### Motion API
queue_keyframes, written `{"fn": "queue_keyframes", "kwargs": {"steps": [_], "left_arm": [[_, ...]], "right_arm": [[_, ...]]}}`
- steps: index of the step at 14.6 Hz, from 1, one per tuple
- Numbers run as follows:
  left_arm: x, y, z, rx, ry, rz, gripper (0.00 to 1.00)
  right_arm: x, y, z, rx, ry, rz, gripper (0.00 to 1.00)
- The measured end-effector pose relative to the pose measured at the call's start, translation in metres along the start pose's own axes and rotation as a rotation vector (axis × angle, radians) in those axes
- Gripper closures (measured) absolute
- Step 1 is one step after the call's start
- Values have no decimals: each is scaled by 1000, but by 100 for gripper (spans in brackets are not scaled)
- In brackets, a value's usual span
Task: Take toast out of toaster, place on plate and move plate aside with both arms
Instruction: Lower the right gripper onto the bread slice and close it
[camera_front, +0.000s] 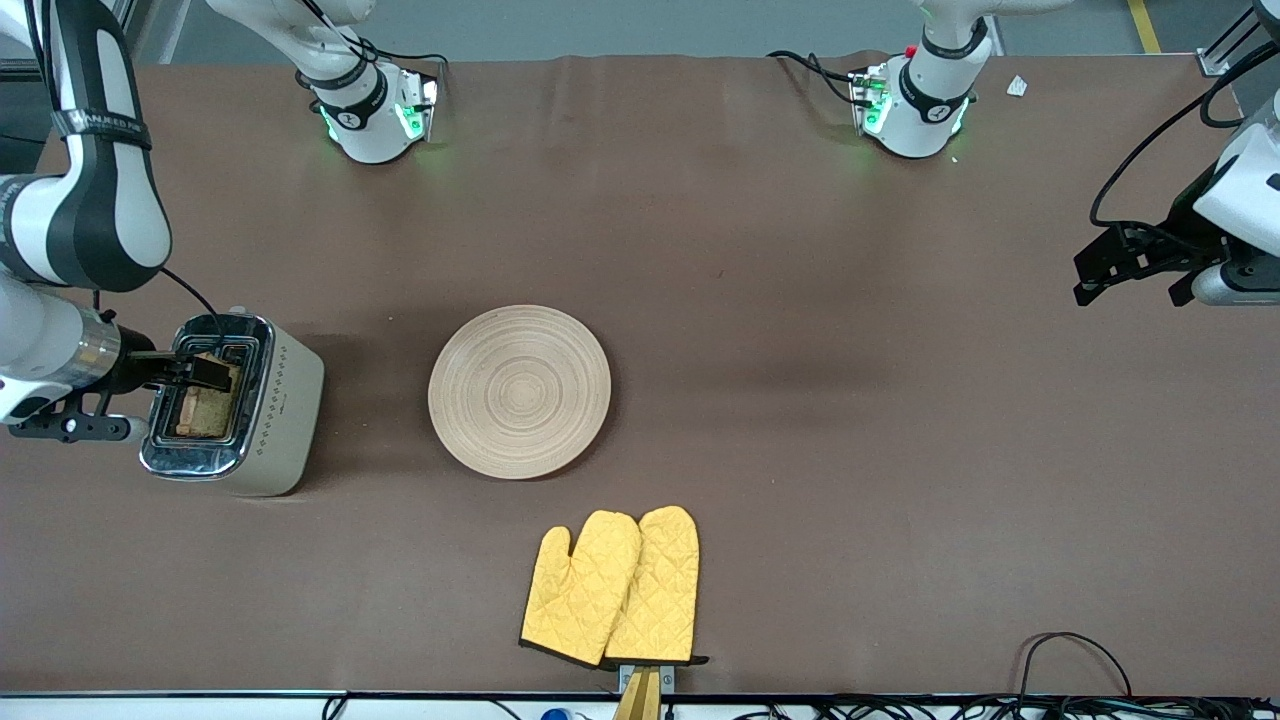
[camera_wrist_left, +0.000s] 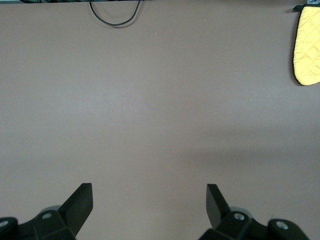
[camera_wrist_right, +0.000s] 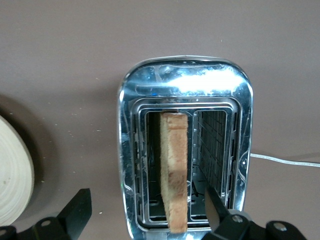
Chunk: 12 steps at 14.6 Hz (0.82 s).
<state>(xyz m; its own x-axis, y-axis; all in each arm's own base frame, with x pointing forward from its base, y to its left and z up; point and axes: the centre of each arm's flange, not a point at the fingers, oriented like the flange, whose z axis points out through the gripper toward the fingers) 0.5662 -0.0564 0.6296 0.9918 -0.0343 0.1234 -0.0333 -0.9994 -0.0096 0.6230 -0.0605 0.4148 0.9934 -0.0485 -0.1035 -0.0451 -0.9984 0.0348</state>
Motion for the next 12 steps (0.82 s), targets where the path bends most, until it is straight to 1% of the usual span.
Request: {"fn": "queue_keyframes", "kwargs": {"steps": [8,9,10,11,12], "left_arm": [[0,-2,-1,0,1,-3,0],[0,-2,0,0,1,-3,0],[0,-2,0,0,1,-3,0],[0,-2,0,0,1,-3,0],[1,-2,0,0,1,-3,0]], "right_arm": [[7,4,28,0,-37,6,0],[8,4,30,-1,-39,5,7],[8,4,31,-1,-40,5,17],[8,4,31,-1,-40,5,27],[8,4,31,-1,-40,5,41]]}}
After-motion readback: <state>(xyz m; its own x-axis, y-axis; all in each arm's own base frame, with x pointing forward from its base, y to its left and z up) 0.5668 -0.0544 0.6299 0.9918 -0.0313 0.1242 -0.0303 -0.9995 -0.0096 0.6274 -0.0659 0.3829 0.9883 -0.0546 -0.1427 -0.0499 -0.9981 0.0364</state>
